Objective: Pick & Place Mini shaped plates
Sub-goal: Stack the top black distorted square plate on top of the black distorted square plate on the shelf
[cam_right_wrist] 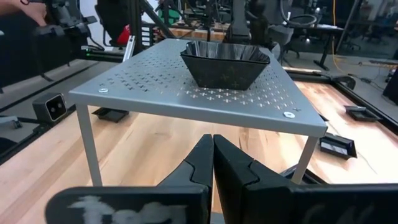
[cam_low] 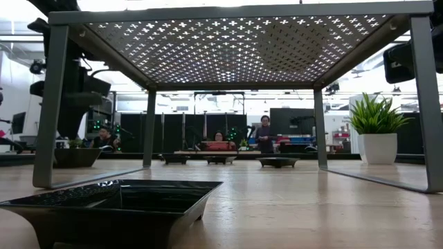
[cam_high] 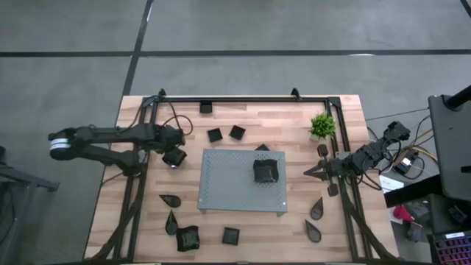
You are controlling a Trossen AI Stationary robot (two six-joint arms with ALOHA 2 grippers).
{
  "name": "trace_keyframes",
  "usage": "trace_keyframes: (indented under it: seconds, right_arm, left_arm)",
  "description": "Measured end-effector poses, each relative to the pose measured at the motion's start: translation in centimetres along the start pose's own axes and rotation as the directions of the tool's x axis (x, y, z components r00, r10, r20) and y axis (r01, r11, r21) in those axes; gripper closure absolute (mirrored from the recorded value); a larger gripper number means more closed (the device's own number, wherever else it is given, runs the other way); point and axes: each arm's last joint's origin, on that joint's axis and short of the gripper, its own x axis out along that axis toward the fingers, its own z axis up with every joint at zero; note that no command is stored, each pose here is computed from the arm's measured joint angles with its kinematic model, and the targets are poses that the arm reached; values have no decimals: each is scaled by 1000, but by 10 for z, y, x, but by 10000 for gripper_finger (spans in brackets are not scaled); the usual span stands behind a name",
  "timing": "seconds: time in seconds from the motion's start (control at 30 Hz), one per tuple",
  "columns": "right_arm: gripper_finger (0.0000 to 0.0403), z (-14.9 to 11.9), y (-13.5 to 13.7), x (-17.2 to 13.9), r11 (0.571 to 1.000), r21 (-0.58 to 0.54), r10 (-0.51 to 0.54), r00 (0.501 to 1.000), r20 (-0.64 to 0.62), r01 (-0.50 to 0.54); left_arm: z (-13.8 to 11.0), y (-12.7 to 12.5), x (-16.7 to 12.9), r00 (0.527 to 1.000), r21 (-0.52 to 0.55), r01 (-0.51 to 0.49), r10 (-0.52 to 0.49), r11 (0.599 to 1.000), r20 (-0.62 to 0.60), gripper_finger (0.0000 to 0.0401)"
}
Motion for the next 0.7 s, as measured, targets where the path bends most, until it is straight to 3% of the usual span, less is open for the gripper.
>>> trace_keyframes:
  seconds: [0.3, 0.7]
  right_arm:
    - [394, 0, 0, 0, 1000, 1, 0, 1000, 0, 0]
    - [394, 0, 0, 0, 1000, 1, 0, 1000, 0, 0]
  left_arm:
    - [9, -8, 10, 1000, 5, -6, 6, 1000, 18, 229]
    - [3, -12, 32, 994, 43, -60, 64, 997, -94, 242]
